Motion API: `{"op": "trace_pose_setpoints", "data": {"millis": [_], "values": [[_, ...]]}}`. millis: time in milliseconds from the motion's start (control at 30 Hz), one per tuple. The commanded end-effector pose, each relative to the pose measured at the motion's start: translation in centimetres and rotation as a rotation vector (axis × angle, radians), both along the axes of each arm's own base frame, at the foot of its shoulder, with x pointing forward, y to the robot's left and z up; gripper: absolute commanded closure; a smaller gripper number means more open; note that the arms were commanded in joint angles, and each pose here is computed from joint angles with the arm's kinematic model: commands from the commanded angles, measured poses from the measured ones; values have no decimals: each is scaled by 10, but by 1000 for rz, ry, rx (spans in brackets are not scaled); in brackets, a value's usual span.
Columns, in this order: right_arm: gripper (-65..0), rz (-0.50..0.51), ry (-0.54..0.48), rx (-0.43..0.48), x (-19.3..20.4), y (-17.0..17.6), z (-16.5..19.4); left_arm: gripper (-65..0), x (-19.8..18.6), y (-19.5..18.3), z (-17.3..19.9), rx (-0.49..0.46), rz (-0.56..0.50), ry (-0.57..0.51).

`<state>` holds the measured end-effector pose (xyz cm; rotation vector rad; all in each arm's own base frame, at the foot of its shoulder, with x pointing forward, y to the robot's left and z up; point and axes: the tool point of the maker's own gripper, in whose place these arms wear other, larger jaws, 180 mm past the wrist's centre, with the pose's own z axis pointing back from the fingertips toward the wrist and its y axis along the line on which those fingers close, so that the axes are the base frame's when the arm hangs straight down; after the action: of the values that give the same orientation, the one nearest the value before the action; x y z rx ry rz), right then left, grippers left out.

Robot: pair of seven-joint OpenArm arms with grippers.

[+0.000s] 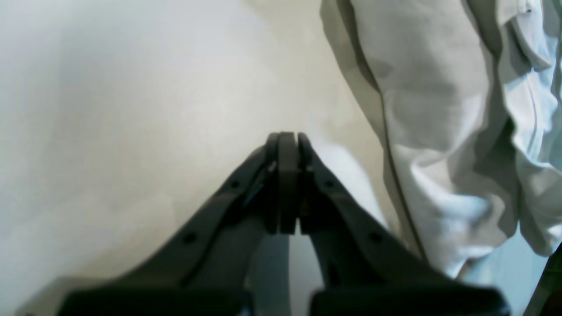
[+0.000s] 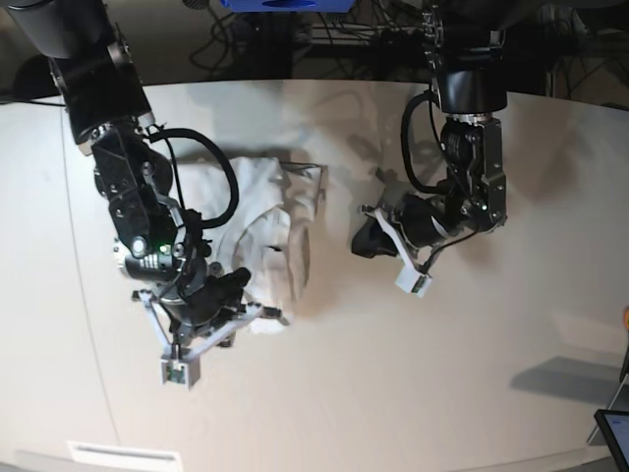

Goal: Fold the T-shirt properly
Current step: 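Press the folded bundle flat with the right gripper, withdraw the left gripper, then move the left gripper over the shirt and tuck its loose edge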

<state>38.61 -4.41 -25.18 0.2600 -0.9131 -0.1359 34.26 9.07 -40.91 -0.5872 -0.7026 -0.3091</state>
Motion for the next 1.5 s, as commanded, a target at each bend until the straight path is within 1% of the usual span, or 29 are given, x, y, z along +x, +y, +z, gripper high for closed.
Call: {"op": "trace_pose_setpoints", "data": {"millis": [0, 67, 133, 300, 433, 600, 700, 800, 900, 1067, 1167, 1233, 1333, 1467], "values": [[-36, -18, 6, 14, -3, -3, 0, 0, 3, 5, 4, 24, -3, -10], [-36, -49, 43, 31, -13, -5, -12, 0, 3, 5, 4, 24, -3, -10], [-36, -82, 59, 39, -24, -11, -24, 0, 3, 5, 4, 24, -3, -10], [-36, -202, 97, 61, -51, -43, -49, 0, 1, 3, 2, 32, -14, -6], [-36, -258, 108, 36, -65, -65, -63, 0, 1, 3, 2, 33, -15, -5], [-36, -263, 145, 19, -78, -70, -77, 0, 3, 3, 3, 33, -15, -10], [-36, -268, 141, 11, -81, -69, -82, 0, 4, 3, 4, 32, -14, -14], [-36, -281, 159, -7, -83, -72, -95, 0, 4, 3, 4, 32, -14, -14], [-36, -261, 174, -19, -87, -63, -105, 0, 4, 3, 4, 32, -14, -11], [-36, -249, 162, -19, -86, -59, -102, 0, 3, 2, 5, 33, -19, -17], [-36, -245, 105, -5, -79, -59, -83, 0, -3, -12, 14, 52, -72, -56], [-36, -239, 53, -17, -73, -66, -66, 0, -8, -15, 28, 81, -110, -108], [-36, -239, 25, -27, -66, -70, -57, 0, -16, -28, 48, 100, -162, -183], [-36, -317, 16, -24, -63, -95, -55, 0, -32, -34, 75, 124, -200, -277]]}}
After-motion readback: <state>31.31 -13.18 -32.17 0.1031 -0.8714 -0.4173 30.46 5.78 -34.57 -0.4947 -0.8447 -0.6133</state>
